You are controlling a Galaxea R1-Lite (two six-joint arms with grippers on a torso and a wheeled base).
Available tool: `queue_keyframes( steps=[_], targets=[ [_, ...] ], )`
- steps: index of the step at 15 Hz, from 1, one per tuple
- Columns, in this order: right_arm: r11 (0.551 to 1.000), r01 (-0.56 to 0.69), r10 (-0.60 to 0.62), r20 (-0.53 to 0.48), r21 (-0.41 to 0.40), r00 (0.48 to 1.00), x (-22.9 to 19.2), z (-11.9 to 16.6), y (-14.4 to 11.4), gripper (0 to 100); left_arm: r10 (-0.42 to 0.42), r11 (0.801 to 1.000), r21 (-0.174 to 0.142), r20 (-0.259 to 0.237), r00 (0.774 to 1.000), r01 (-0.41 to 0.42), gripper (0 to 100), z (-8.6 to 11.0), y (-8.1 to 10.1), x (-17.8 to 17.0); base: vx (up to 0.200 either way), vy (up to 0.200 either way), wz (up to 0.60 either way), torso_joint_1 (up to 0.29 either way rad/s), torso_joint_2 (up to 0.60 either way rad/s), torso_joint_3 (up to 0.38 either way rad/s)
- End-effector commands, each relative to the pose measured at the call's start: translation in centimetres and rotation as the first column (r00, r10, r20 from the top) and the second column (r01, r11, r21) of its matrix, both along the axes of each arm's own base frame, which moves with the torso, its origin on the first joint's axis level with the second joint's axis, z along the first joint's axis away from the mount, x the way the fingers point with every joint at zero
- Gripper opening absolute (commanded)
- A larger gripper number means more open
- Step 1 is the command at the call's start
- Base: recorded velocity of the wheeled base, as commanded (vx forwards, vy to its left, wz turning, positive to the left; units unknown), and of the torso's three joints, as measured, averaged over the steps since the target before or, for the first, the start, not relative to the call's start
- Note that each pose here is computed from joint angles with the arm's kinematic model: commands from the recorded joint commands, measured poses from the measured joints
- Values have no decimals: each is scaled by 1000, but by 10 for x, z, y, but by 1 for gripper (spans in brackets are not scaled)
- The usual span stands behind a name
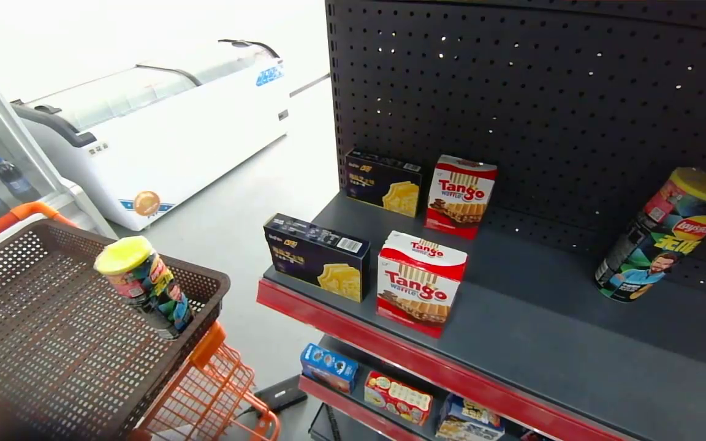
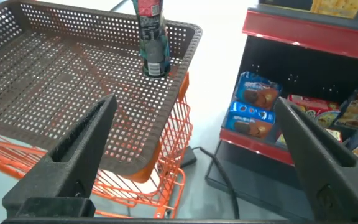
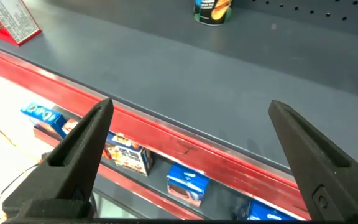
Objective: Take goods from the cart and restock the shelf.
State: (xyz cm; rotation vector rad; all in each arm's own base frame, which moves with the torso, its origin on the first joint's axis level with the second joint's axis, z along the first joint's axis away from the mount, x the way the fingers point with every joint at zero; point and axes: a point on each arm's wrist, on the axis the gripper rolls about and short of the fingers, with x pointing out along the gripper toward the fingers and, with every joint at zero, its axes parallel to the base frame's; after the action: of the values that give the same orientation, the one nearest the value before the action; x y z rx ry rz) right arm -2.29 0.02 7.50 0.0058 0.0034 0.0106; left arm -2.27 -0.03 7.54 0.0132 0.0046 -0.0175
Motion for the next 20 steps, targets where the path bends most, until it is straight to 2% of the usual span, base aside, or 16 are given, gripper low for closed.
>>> queue_keyframes(
  steps=[1, 4, 5, 6, 7, 8, 9, 10, 13, 14, 15, 17, 19, 20],
  targets=[
    [1000, 0, 0, -1, 0, 1000, 0, 0, 0, 100, 2, 1000, -1, 0, 1000, -2, 100, 0, 0, 0, 0, 0, 0, 0, 0, 0],
    [1000, 1, -1, -1, 0, 1000, 0, 0, 0, 100, 14, 1000, 4, 0, 1000, -14, 100, 0, 0, 0, 0, 0, 0, 0, 0, 0],
    [1000, 1, -1, -1, 0, 1000, 0, 0, 0, 100, 37, 999, 15, 20, 999, -38, 100, 6, 1, -2, 0, 0, 0, 0, 0, 0],
    [1000, 0, 0, -1, 0, 1000, 0, 0, 0, 100, 49, 998, 42, 56, 997, -52, 100, 25, 1, -6, 0, 0, 0, 0, 0, 0],
    [1000, 0, 0, -1, 0, 1000, 0, 0, 0, 100, 95, 994, 64, -34, 995, -93, 100, 52, 2, -1, 0, 0, 0, 0, 0, 0],
    [1000, 1, -1, -1, 0, 1000, 0, 0, 0, 100, 144, 988, 75, -91, 985, -137, 100, 69, 3, 7, 0, 0, 0, 0, 0, 0],
    [1000, 0, 0, -1, 0, 1000, 0, 0, 0, 100, 146, 987, 80, -129, 981, -136, 100, 76, 4, 14, 0, 0, 0, 0, 0, 0],
    [1000, 1, -1, -1, 0, 1000, 0, 0, 0, 100, 146, 988, 77, -206, 968, -133, 100, 85, 3, 34, 0, 0, 0, 0, 0, 0],
    [1000, 1, -1, -1, 0, 1000, 0, 0, 0, 100, 146, 989, 72, -242, 959, -133, 100, 97, 3, 67, 0, 0, 0, 0, 0, 0],
    [1000, 0, 0, -1, 0, 1000, 0, 0, 0, 100, 173, 985, 53, -285, 943, -165, 100, 96, 5, 80, 0, 0, 0, 0, 0, 0],
    [1000, 0, 0, -1, 0, 1000, 0, 0, 0, 100, 219, 975, 48, -329, 919, -216, 100, 94, 10, 90, 0, 0, 0, 0, 0, 0],
    [1000, 0, 0, -1, 0, 1000, 0, 0, 0, 100, 139, 989, 14, -378, 915, -145, 100, 92, 13, 108, 0, 0, 0, 0, 0, 0],
    [1000, 1, -1, -1, 0, 1000, 0, 0, 0, 100, 141, 988, 9, -422, 896, -152, 100, 80, 17, 131, 0, 0, 0, 0, 0, 0],
    [1000, 0, 0, -1, 0, 1000, 0, 0, 0, 100, 144, 988, 13, -419, 896, -153, 100, 76, 19, 139, 0, 0, 0, 0, 0, 0]
  ],
)
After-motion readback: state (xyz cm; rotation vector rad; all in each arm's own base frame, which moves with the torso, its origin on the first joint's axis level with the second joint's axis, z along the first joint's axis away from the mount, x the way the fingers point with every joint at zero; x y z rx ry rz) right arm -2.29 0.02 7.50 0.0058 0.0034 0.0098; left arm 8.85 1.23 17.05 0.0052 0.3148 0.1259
